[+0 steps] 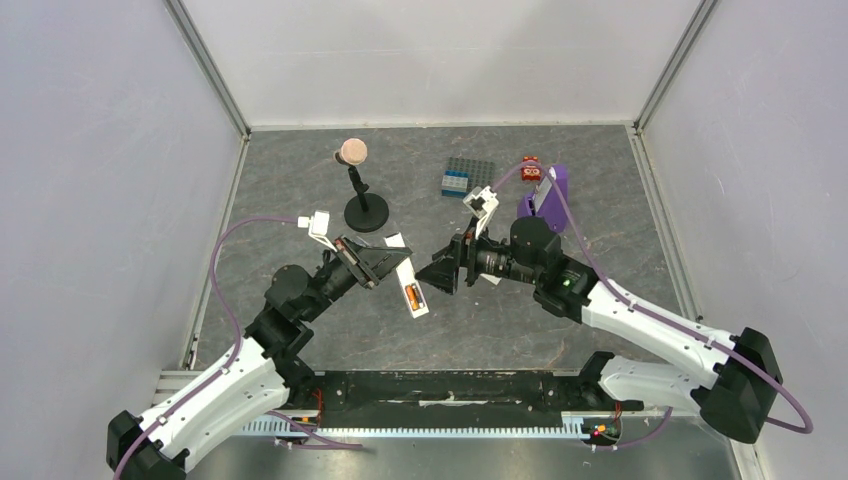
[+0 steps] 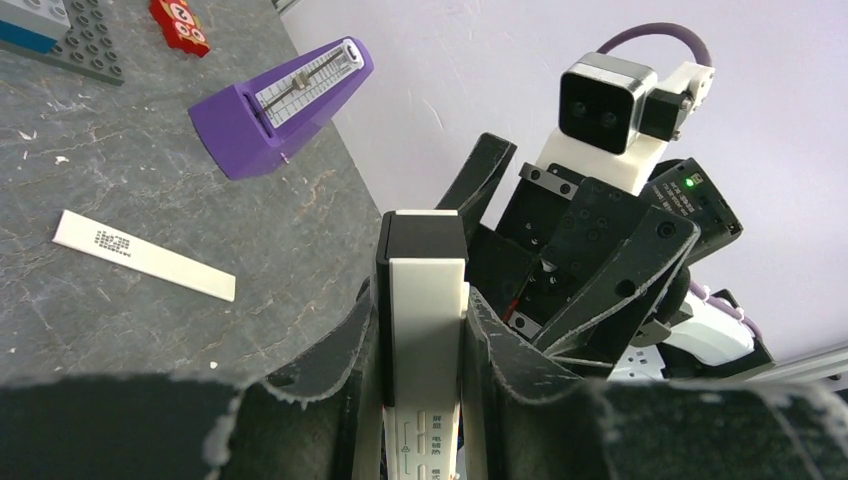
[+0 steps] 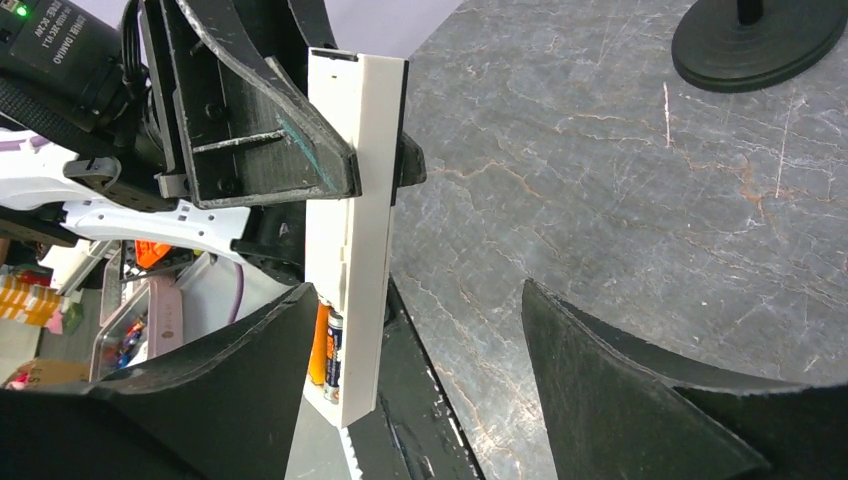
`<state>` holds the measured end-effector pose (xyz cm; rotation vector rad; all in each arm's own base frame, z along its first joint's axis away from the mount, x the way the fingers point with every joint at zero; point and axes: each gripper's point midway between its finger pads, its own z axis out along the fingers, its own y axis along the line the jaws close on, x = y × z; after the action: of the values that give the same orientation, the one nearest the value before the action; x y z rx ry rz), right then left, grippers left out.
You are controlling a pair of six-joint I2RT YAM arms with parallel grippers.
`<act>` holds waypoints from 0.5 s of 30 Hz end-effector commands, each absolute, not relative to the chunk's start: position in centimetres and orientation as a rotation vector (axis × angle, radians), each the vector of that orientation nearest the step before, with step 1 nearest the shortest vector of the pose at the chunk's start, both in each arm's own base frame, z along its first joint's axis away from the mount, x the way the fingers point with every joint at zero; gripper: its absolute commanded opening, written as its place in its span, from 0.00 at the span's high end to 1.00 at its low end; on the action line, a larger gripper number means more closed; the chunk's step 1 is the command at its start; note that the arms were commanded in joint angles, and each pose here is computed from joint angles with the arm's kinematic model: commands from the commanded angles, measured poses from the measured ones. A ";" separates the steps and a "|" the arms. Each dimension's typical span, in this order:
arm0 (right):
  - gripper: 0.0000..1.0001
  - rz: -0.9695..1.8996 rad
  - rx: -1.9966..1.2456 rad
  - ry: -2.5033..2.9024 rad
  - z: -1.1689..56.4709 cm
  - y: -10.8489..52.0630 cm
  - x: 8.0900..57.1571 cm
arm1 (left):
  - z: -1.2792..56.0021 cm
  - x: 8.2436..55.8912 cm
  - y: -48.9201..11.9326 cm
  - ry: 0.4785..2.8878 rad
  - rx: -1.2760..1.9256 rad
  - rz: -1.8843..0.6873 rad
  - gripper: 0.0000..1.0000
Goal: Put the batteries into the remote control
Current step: Place the remote control at the center of the board.
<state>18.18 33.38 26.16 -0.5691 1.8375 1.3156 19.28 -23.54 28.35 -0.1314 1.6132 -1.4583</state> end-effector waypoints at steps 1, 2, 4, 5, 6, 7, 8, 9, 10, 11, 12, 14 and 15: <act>0.22 1.260 -0.628 1.746 28.6 33.7 18.2 | 29.0 19.6 -23.2 1.579 -0.126 -1.434 0.98; 0.22 1.247 -0.640 1.748 28.5 34.0 18.0 | 28.8 19.7 -23.2 1.588 -0.139 -1.426 0.98; 0.22 1.223 -0.666 1.744 28.6 34.6 17.6 | 28.2 20.1 -23.0 1.612 -0.171 -1.403 0.98; 0.21 1.207 -0.674 1.750 28.5 34.8 17.5 | 28.0 20.3 -22.8 1.621 -0.192 -1.392 0.98; 0.21 1.192 -0.681 1.752 28.4 35.1 17.3 | 27.7 20.4 -22.7 1.632 -0.209 -1.386 0.98; 0.21 1.172 -0.681 1.761 28.2 35.3 17.3 | 27.3 20.7 -22.6 1.644 -0.232 -1.373 0.98; 0.21 1.153 -0.685 1.771 28.0 35.5 17.3 | 27.1 20.8 -22.4 1.653 -0.255 -1.364 0.98; 0.21 1.128 -0.693 1.786 27.6 35.7 17.3 | 26.8 21.0 -22.2 1.660 -0.279 -1.354 0.98; 0.20 1.107 -0.699 1.787 27.6 36.0 17.4 | 26.7 21.0 -22.2 1.666 -0.289 -1.356 0.98; 0.20 1.076 -0.711 1.817 26.9 36.2 17.3 | 26.5 21.4 -21.8 1.663 -0.323 -1.337 0.98; 0.20 1.053 -0.723 1.831 26.4 36.4 17.3 | 26.3 21.5 -21.7 1.664 -0.340 -1.333 0.98; 0.20 0.984 -0.723 1.863 25.5 36.7 17.8 | 26.2 21.7 -21.6 1.664 -0.359 -1.329 0.98; 0.20 0.956 -0.730 1.875 25.1 36.9 18.0 | 26.1 21.7 -21.6 1.666 -0.367 -1.328 0.98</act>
<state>16.26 36.70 25.53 -0.7332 1.8537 1.1232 21.03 -22.26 25.35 -0.2770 1.7077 -1.3275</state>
